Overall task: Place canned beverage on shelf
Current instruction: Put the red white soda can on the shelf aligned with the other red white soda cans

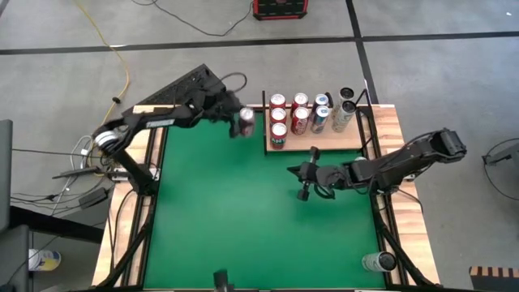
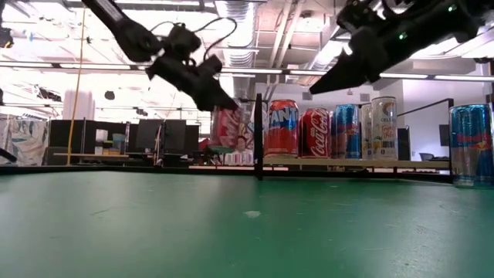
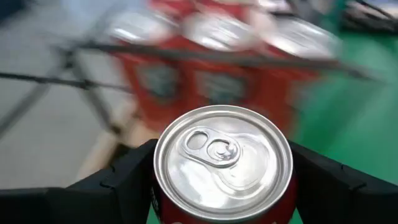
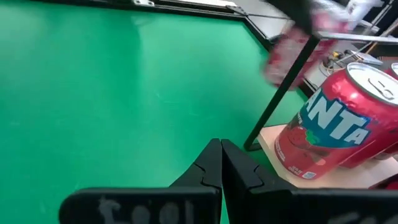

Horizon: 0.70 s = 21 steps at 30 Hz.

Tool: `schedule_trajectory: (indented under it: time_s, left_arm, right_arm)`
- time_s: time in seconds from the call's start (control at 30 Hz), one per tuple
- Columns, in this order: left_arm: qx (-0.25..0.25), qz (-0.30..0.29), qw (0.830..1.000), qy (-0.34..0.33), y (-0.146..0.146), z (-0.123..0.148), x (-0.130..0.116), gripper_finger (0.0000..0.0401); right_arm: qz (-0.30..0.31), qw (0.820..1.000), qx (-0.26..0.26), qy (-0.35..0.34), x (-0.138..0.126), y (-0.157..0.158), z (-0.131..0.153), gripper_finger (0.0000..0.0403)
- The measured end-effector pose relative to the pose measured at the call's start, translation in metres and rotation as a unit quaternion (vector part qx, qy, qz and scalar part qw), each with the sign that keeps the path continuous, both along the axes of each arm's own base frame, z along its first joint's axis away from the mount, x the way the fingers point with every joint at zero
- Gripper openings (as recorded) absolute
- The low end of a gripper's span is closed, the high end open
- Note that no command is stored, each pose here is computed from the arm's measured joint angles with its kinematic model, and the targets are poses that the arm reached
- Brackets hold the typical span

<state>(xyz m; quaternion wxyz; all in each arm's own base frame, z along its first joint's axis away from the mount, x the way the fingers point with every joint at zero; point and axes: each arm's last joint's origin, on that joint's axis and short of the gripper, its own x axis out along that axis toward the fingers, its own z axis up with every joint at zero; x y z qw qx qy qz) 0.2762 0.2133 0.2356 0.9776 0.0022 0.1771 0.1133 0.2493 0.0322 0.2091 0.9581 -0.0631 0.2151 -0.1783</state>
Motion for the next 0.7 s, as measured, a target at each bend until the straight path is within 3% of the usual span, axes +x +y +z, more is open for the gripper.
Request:
schedule_trajectory:
  time_s: [0.1, 0.33, 0.43, 0.57, 0.7]
  left_arm:
    - [-0.015, -0.043, 0.999, 0.017, -0.042, 0.006, -0.001, 0.0281]
    - [0.030, -0.087, 0.996, 0.001, -0.150, 0.006, 0.013, 0.0281]
    - [0.052, -0.107, 0.991, -0.057, -0.184, 0.004, 0.029, 0.0281]
    - [0.065, -0.123, 0.984, -0.111, -0.200, -0.003, 0.064, 0.0281]
    - [0.081, -0.119, 0.984, -0.101, -0.190, -0.009, 0.111, 0.0281]
  right_arm:
    - [0.008, 1.000, 0.000, -0.003, -0.004, 0.004, 0.004, 0.0024]
    - [0.031, 0.999, 0.002, -0.010, -0.016, 0.013, 0.015, 0.0024]
    - [0.021, 1.000, 0.002, -0.010, -0.024, 0.015, 0.019, 0.0024]
    - [-0.027, 1.000, 0.004, -0.006, -0.035, 0.011, 0.023, 0.0024]
    - [-0.051, 0.998, 0.018, 0.014, -0.047, 0.007, 0.023, 0.0024]
